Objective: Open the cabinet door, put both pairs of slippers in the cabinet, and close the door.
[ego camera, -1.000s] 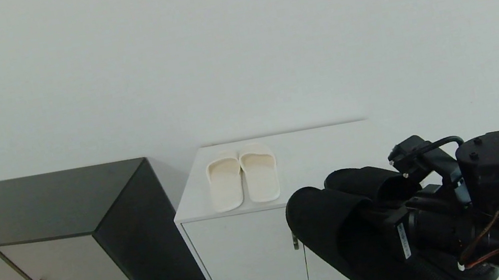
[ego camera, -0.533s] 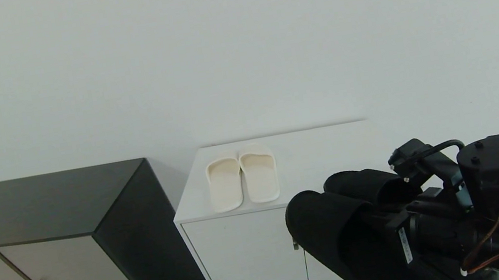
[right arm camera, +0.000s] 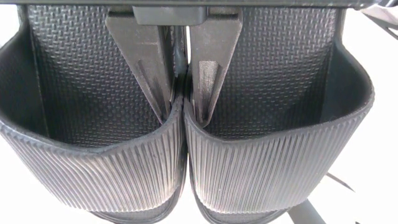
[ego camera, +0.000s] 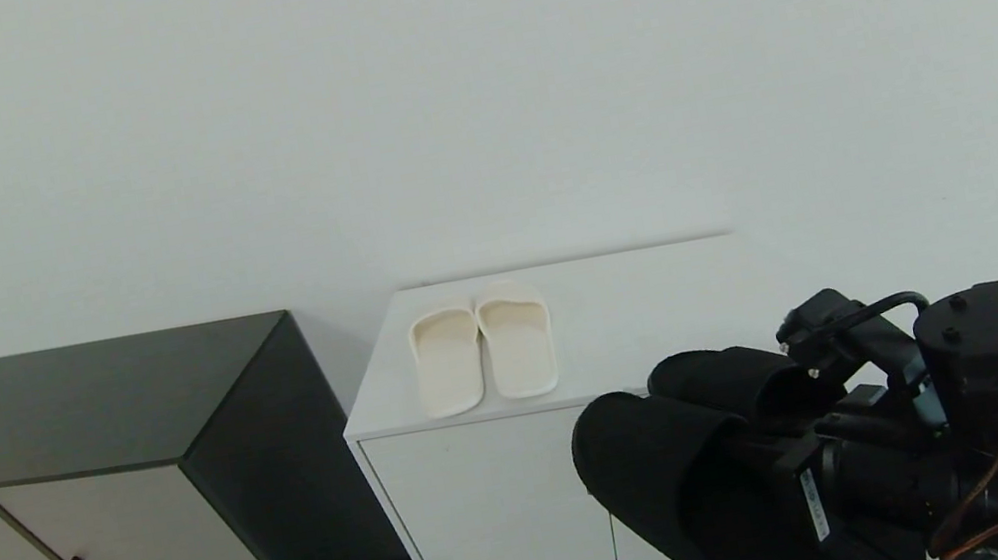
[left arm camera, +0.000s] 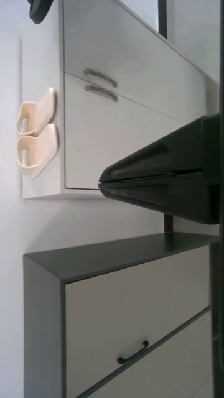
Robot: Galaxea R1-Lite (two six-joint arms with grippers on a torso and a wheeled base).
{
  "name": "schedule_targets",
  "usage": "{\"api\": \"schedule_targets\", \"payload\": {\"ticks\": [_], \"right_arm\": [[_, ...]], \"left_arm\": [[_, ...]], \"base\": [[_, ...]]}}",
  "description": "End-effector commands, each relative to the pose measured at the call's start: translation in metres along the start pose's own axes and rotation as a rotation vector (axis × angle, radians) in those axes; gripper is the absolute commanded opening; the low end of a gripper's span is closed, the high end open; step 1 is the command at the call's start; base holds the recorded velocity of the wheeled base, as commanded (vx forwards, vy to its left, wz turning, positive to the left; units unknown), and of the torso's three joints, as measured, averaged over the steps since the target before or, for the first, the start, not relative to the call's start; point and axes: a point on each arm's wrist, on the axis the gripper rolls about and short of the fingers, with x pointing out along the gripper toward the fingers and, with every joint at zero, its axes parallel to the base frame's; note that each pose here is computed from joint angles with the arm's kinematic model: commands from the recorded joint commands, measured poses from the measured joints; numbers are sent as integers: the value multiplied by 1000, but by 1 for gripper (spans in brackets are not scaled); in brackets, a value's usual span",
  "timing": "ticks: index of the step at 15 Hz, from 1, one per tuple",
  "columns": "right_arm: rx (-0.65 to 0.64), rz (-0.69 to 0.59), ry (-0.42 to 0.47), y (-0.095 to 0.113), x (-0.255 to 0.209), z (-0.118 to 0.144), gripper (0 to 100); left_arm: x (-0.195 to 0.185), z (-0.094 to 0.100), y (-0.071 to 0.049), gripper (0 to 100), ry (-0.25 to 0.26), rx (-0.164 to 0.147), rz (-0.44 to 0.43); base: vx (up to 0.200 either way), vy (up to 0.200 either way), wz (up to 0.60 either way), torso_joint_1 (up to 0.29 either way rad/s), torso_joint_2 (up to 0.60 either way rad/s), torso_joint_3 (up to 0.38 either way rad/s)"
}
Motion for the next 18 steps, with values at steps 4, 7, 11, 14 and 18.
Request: {"api": "schedule_targets", "payload": {"ticks": [4,7,11,14,18], "right_arm": [[-6,5,8,1,-2,-3,0],[-10,7,20,2,-1,-6,0],[-11,10,21,3,-1,-6,0],[-12,13,22,4,0,-7,0],[-11,14,24,3,-1,-7,0]], "left_arm": [[0,0,0,0,2,0,0],[0,0,0,100,3,3,0],[0,0,0,100,3,4,0],[0,0,0,100,2,4,0],[0,0,0,100,2,4,0]], "base": [[0,0,0,-160,356,190],[0,0,0,-237,543,315],[0,0,0,-225,543,312],[0,0,0,-201,517,312],[0,0,0,-188,502,314]]}}
